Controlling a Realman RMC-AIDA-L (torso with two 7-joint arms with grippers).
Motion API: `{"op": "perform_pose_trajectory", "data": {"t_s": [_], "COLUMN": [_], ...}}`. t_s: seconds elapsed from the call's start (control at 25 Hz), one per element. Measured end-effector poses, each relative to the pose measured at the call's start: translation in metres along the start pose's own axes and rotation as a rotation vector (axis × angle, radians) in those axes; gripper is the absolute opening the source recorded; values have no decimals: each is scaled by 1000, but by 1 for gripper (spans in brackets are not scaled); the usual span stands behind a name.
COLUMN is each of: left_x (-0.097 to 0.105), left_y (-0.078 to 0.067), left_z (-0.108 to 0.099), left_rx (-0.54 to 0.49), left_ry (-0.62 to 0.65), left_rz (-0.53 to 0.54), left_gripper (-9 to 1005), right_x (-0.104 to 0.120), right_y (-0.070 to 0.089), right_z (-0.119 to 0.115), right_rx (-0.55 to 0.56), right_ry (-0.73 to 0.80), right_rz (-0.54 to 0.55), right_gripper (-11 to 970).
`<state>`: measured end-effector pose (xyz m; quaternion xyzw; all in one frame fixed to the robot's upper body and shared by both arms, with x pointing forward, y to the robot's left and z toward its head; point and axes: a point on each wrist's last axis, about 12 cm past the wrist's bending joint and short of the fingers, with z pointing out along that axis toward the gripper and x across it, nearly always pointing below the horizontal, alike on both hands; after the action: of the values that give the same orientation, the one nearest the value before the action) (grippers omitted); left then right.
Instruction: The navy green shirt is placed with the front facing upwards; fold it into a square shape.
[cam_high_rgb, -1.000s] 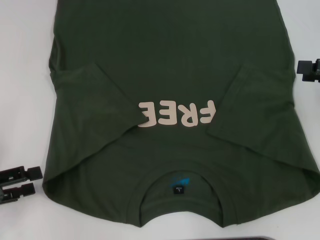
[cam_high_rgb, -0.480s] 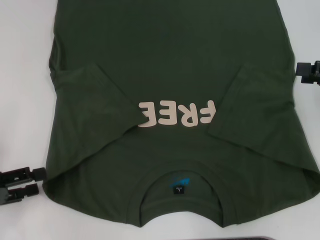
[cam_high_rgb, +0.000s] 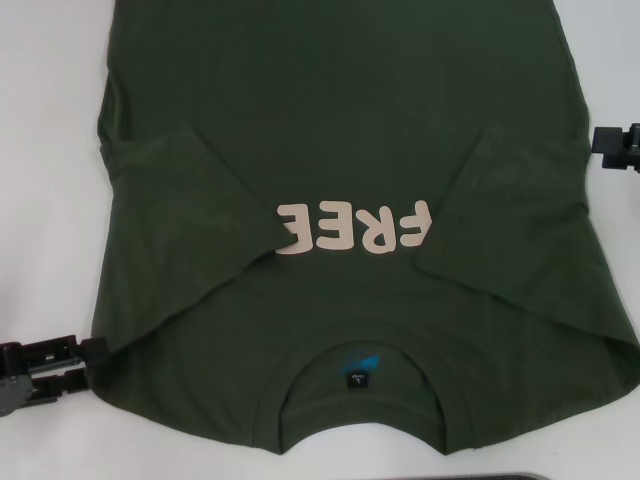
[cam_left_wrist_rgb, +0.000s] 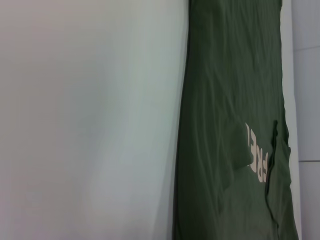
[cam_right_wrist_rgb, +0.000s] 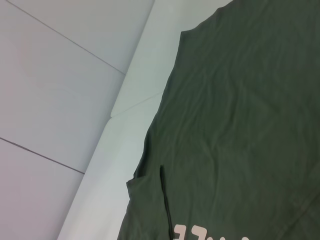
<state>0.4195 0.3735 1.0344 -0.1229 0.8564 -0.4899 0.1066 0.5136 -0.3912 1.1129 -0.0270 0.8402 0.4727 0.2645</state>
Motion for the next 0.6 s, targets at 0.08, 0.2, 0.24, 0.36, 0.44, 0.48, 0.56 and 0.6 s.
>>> {"op": "perform_pose_trajectory", "data": {"t_s": [0.08, 0.2, 0.24, 0.36, 0.44, 0.48, 0.56, 0.6], "left_x": [-1, -1, -2, -4, -5, -6, -7, -8], "left_y": [0, 0, 0, -1, -2, -2, -3, -3], "left_z": [1, 3, 4, 7, 10, 11, 13, 14], "left_rx": [-2, -4, -4, -4, -2, -1, 1, 2], "left_ry": [1, 3, 5, 9, 11, 12, 14, 17], "left_rz": [-1, -1, 0, 4, 5, 5, 5, 7], "left_gripper": [778, 778, 778, 778, 778, 778, 777, 777], "right_x": [0, 1, 1, 1, 1, 0, 0, 0], "right_y": [0, 0, -1, -1, 0, 0, 0, 0], "right_z": [0, -1, -1, -1, 0, 0, 1, 1], "right_rx": [0, 0, 0, -1, -2, -2, -3, -4], "right_ry": [-1, -4, -4, -5, -4, -2, -1, -1], "right_rz": [1, 3, 4, 5, 4, 3, 2, 1], "right_gripper": [835, 835, 834, 834, 834, 834, 834, 833]}}
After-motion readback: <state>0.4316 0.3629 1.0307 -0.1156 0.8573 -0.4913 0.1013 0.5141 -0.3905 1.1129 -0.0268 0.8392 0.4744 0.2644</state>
